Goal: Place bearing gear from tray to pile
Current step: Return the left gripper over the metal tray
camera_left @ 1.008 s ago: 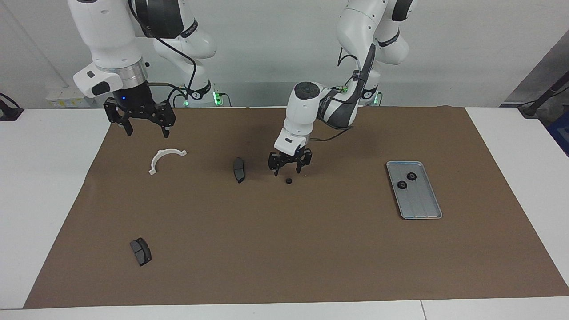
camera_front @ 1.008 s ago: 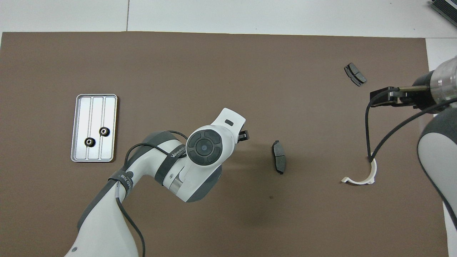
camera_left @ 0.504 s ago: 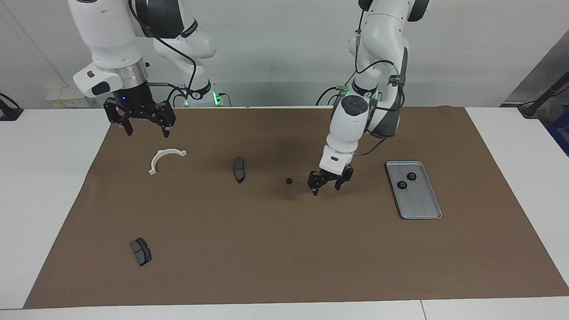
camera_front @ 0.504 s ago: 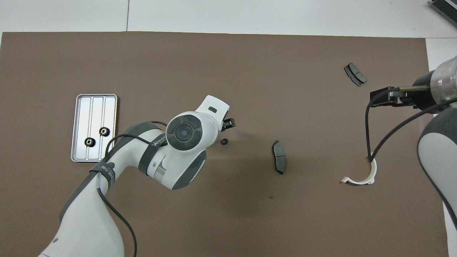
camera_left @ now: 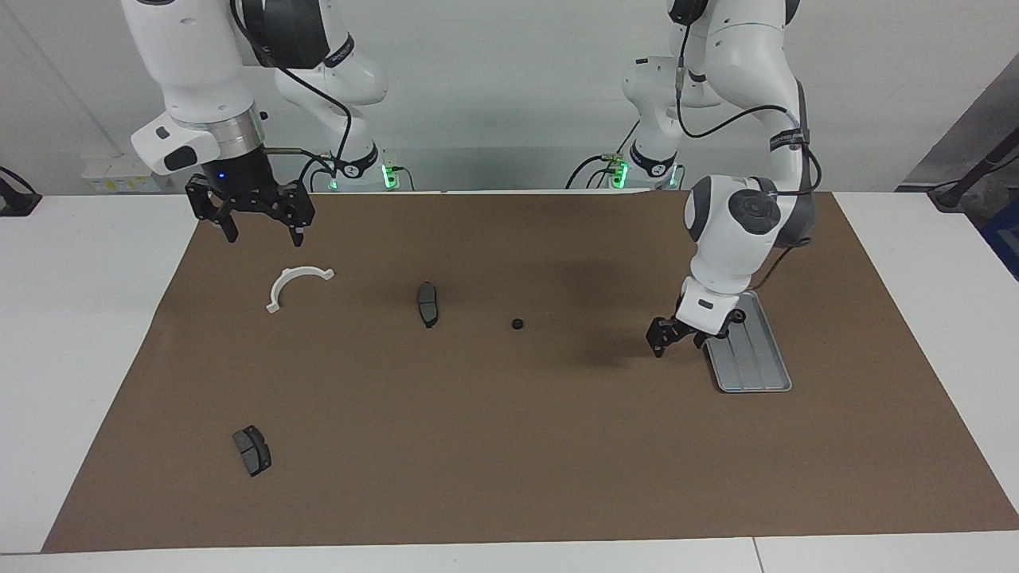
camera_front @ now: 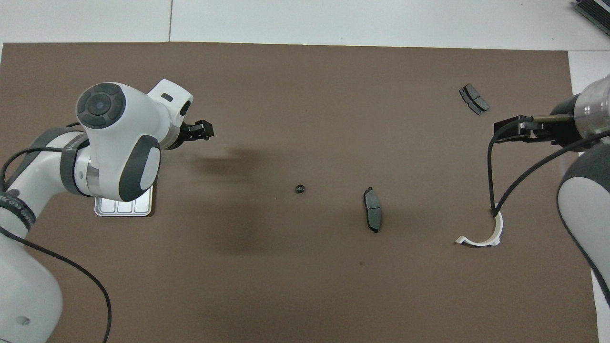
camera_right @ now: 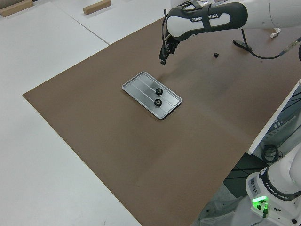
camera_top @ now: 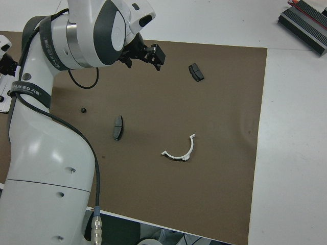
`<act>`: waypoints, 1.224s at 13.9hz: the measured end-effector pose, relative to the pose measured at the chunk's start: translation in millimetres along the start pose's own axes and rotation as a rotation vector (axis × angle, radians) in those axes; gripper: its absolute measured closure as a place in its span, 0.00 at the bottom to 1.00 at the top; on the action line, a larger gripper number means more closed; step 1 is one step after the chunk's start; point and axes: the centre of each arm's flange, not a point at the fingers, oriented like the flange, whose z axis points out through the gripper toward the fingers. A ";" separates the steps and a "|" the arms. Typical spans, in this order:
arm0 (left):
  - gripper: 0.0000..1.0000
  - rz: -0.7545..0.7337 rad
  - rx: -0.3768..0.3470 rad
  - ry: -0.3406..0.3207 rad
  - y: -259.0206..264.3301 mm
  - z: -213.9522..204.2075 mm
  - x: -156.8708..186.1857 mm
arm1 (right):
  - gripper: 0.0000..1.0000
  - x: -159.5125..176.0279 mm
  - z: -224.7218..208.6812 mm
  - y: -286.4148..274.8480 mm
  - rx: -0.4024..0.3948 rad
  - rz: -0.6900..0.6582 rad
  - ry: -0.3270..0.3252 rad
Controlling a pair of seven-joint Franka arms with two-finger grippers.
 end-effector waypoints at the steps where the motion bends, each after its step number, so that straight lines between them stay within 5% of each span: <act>1: 0.11 0.009 0.006 -0.016 -11.3 0.4 1.4 | 0.00 0.0 0.0 0.0 0.000 0.000 0.000; 17: 0.11 0.043 0.016 -0.044 -42.4 -0.9 5.5 | 0.00 -2.8 0.9 -6.7 -0.001 -0.012 -0.016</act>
